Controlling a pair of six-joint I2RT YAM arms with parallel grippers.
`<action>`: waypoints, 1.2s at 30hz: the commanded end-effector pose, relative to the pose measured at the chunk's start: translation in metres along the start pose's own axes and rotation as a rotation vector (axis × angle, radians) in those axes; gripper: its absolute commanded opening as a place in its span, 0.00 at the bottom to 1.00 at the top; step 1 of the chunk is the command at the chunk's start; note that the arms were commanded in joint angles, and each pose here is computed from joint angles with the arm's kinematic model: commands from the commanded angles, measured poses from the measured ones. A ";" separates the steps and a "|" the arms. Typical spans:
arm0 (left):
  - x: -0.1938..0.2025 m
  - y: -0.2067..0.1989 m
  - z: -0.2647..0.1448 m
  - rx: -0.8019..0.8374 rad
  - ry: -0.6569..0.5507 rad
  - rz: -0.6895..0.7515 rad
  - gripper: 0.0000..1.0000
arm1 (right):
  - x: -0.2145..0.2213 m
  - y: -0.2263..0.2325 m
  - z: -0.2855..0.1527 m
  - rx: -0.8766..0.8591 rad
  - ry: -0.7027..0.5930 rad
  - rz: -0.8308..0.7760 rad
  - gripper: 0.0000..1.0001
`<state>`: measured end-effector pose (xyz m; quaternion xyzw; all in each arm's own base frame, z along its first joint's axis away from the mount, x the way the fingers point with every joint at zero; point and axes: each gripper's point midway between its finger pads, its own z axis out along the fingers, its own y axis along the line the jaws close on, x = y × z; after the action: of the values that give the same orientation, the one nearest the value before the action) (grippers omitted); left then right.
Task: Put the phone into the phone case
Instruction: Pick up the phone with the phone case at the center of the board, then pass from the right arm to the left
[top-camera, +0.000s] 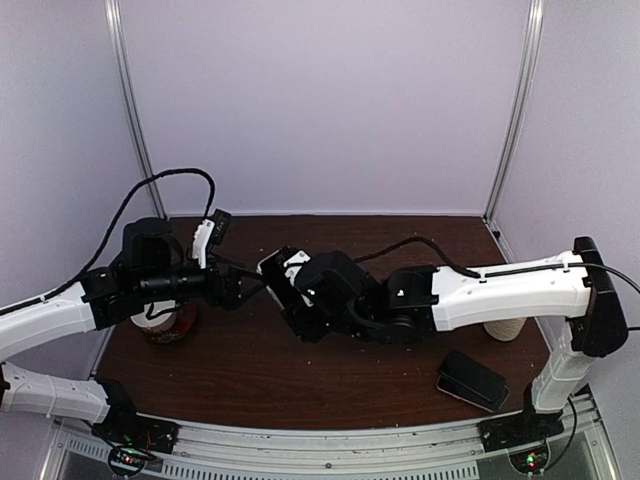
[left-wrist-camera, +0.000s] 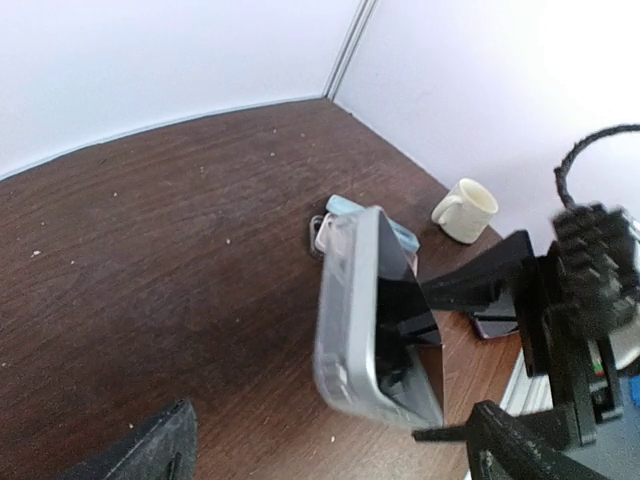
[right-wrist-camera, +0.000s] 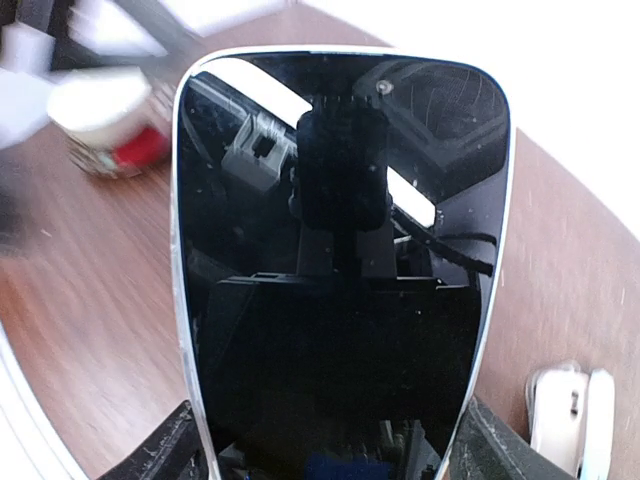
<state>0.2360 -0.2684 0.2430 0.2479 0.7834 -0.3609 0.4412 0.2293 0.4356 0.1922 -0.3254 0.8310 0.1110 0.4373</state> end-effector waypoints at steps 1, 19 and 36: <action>-0.043 -0.027 -0.012 0.135 -0.175 -0.033 0.97 | -0.059 0.006 -0.031 0.036 -0.269 -0.046 0.46; -0.033 -0.056 -0.015 0.308 -0.125 -0.002 0.00 | -0.073 0.019 -0.048 0.021 -0.339 -0.108 0.51; 0.010 -0.085 -0.048 0.428 -0.024 0.544 0.00 | -0.038 0.053 -0.105 -0.756 -0.223 -0.247 0.98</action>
<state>0.1697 -0.2814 0.2595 0.4315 0.6837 -0.4123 0.4199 0.1833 0.4428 0.2899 -0.4885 0.6746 0.2950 0.4682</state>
